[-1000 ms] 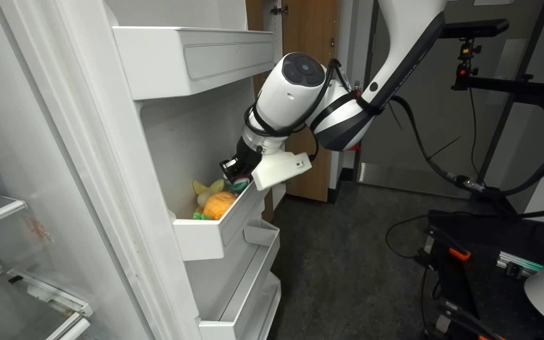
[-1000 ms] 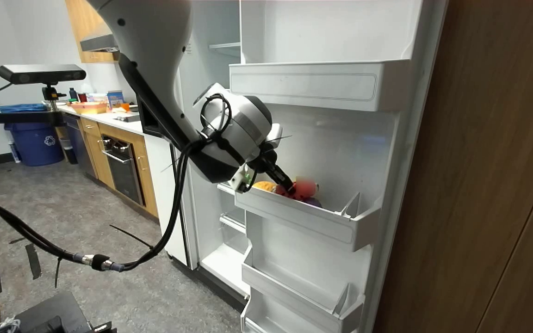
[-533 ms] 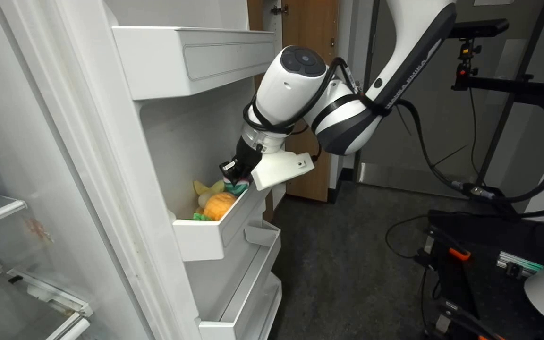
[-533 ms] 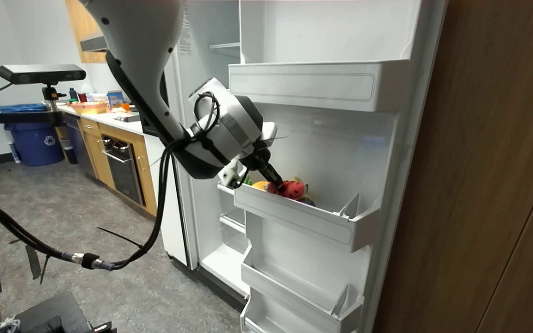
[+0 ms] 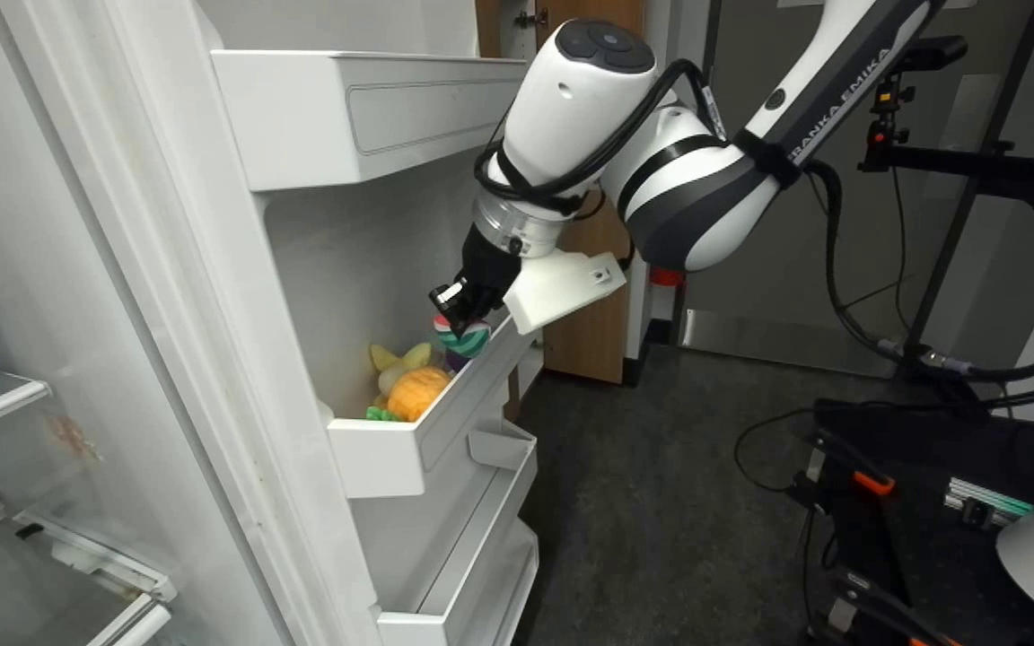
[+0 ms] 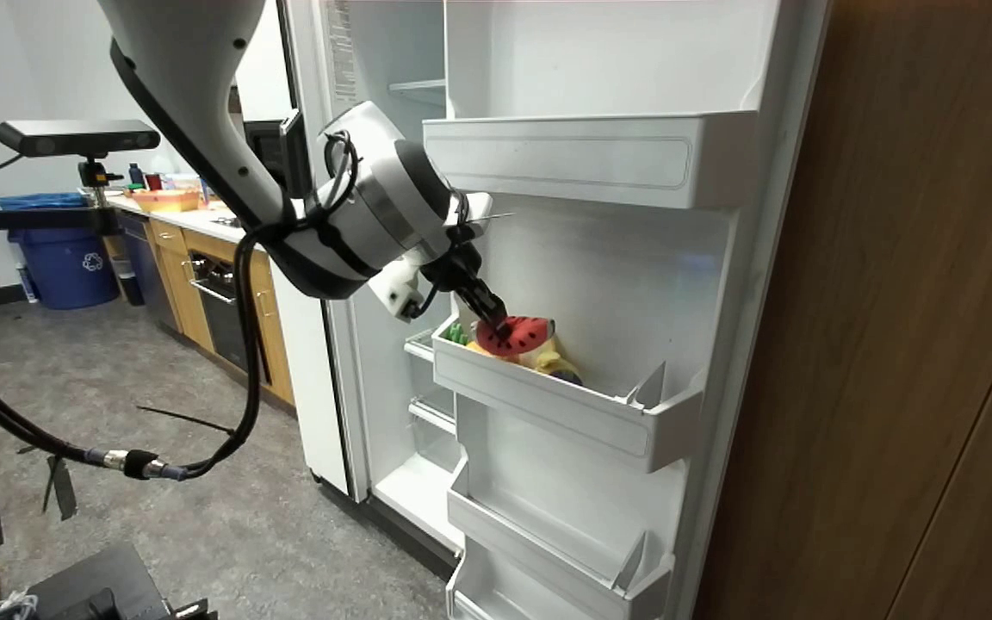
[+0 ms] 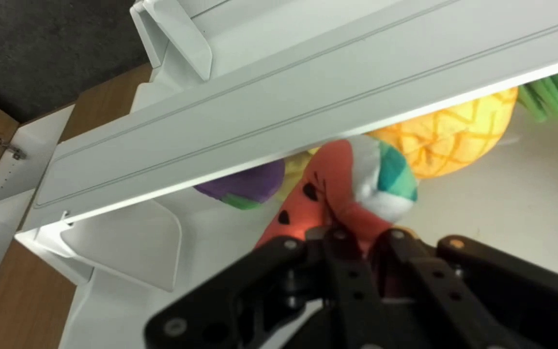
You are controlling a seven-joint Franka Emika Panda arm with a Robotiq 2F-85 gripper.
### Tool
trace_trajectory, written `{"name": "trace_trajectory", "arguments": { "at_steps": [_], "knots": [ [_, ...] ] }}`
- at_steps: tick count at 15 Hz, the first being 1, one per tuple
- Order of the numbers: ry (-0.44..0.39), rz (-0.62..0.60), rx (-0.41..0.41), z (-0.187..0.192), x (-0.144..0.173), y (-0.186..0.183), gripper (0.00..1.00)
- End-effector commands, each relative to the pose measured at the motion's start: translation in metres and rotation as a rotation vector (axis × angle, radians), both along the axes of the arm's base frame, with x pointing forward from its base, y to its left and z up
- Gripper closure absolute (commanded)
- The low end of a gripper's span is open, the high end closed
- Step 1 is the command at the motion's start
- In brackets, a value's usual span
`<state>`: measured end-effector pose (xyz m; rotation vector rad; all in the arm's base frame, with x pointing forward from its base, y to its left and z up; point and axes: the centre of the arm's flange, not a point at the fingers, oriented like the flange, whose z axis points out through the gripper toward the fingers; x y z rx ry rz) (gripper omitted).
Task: Move the watermelon plushy to the upper rack
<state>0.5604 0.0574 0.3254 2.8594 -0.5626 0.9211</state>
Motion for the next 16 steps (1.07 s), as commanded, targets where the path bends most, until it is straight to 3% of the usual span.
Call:
{"name": "trace_trajectory", "arguments": {
  "at_steps": [1, 16],
  "knots": [
    [0.07, 0.032, -0.007, 0.034, -0.022, -0.005, 0.98],
    [0.328, 0.148, 0.002, 0.055, -0.066, -0.018, 0.98]
  ]
}}
